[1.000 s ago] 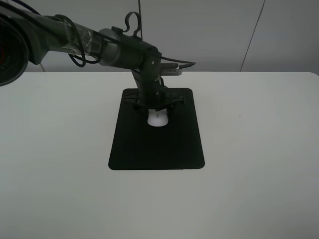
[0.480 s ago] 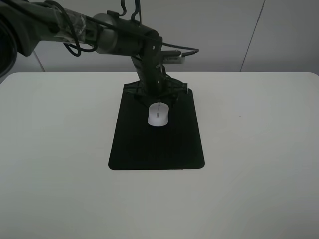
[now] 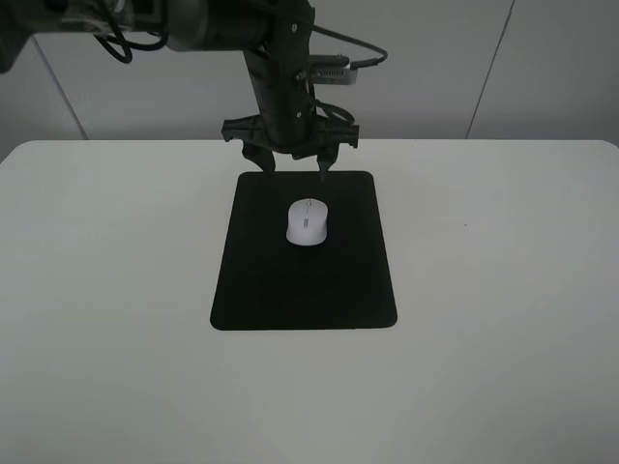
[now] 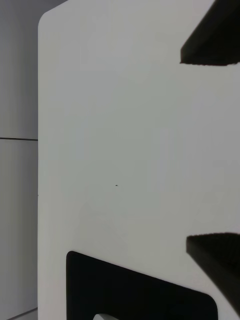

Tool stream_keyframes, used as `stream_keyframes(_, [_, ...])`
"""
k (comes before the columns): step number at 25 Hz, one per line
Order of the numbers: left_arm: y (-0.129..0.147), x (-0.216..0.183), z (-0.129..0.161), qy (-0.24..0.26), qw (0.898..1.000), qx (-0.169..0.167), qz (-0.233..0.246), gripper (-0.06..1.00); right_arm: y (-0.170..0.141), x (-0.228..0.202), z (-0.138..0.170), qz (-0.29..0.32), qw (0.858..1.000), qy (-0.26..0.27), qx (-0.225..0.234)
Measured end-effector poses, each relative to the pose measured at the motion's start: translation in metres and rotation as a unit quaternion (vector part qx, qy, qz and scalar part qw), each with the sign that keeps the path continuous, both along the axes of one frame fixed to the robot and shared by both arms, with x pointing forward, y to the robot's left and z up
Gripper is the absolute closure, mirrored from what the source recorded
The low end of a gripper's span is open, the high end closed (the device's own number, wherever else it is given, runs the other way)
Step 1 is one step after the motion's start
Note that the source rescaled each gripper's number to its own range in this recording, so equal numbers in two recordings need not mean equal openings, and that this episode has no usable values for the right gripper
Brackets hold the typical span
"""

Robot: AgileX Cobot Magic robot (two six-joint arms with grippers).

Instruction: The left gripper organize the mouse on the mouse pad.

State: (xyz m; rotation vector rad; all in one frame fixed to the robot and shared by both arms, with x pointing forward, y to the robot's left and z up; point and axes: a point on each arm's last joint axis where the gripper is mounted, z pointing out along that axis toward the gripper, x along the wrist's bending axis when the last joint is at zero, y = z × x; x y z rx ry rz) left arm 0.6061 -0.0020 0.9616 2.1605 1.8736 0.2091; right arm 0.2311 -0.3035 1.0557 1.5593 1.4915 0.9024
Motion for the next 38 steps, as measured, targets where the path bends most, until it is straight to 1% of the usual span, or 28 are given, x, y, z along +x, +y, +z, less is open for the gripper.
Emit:
stream_keyframes(5, [0.016,-0.003,0.032,-0.031,0.998,0.05,-0.007,0.5,0.0,0.0,0.0,0.0,1.0,0.0,0.0])
stream_keyframes(7, [0.021,-0.006,0.048,-0.044,0.997,0.058,-0.006,0.5,0.0,0.0,0.0,0.0,1.0,0.0,0.0])
stream_keyframes(9, [0.026,-0.009,0.063,-0.059,0.997,0.057,-0.005,0.5,0.0,0.0,0.0,0.0,1.0,0.0,0.0])
stream_keyframes(12, [0.037,-0.015,0.087,-0.08,0.996,0.045,0.0,0.5,0.0,0.0,0.0,0.0,1.0,0.0,0.0])
stream_keyframes(16, [0.061,-0.026,0.102,-0.093,0.995,0.036,0.008,0.5,0.0,0.0,0.0,0.0,1.0,0.0,0.0])
stream_keyframes(20, [0.098,-0.044,0.112,-0.1,0.994,0.031,0.027,0.5,0.0,0.0,0.0,0.0,1.0,0.0,0.0])
stream_keyframes(25, [0.164,-0.076,0.127,-0.11,0.991,0.023,0.079,0.5,0.0,0.0,0.0,0.0,1.0,0.0,0.0])
stream_keyframes(29, [0.222,-0.106,0.138,-0.124,0.982,0.019,0.139,0.5,0.0,0.0,0.0,0.0,1.0,0.0,0.0])
stream_keyframes(31, [0.25,-0.122,0.142,-0.135,0.977,0.025,0.164,0.5,0.0,0.0,0.0,0.0,1.0,0.0,0.0])
stream_keyframes(34, [0.281,-0.153,0.147,-0.154,0.97,0.037,0.183,0.5,0.0,0.0,0.0,0.0,1.0,0.0,0.0])
stream_keyframes(38, [0.3,-0.198,0.154,-0.195,0.962,0.038,0.188,0.49,0.0,0.0,0.0,0.0,1.0,0.0,0.0])
